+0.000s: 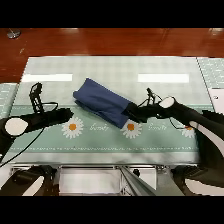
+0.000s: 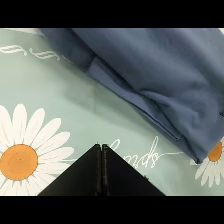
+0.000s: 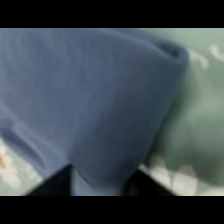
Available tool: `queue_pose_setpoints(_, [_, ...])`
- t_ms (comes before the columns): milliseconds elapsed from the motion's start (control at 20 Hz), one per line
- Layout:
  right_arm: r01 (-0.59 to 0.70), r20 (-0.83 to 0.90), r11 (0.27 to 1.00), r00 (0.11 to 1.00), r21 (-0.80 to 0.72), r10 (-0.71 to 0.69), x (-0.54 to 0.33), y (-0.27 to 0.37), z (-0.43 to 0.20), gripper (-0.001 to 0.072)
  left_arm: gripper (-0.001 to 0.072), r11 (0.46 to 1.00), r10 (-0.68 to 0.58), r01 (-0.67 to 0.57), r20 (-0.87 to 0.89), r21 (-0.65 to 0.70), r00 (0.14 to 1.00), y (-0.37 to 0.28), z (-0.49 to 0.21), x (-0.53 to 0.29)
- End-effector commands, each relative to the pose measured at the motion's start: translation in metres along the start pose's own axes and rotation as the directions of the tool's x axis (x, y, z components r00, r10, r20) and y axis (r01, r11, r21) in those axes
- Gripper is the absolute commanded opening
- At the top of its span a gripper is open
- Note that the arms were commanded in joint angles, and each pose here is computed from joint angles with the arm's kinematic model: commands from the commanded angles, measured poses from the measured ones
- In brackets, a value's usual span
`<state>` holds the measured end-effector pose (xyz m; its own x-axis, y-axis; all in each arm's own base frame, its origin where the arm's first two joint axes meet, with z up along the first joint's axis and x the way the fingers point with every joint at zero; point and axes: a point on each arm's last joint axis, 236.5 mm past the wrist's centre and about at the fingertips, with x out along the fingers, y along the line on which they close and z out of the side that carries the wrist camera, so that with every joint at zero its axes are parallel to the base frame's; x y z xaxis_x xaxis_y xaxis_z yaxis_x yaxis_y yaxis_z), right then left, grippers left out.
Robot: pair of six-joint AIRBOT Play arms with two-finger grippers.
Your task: Fold the shirts.
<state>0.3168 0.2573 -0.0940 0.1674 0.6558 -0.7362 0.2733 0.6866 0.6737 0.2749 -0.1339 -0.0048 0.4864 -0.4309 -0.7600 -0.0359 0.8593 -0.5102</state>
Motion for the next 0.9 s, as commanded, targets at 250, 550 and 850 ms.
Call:
queue_pose_setpoints(250, [-0.184,0.037,0.884,0.975,-0.429,0.221,-0.065,0.166,0.078,0.0025,0.0033,1.0,0.001,-0.001,-0.006,-0.003,1.0,0.0,-0.001,0.002])
queue_pose_setpoints(550, [-0.043,0.186,0.803,0.964,-0.594,0.189,-0.198,0.222,0.122,0.0024,0.0033,1.0,0.002,-0.002,-0.01,-0.003,1.0,0.0,-0.002,0.002])
queue_pose_setpoints(850, [0.153,0.431,0.873,0.9,-0.462,0.07,-0.344,0.163,0.156,0.0024,0.0034,1.0,0.002,-0.003,-0.017,-0.003,1.0,0.001,-0.004,0.002])
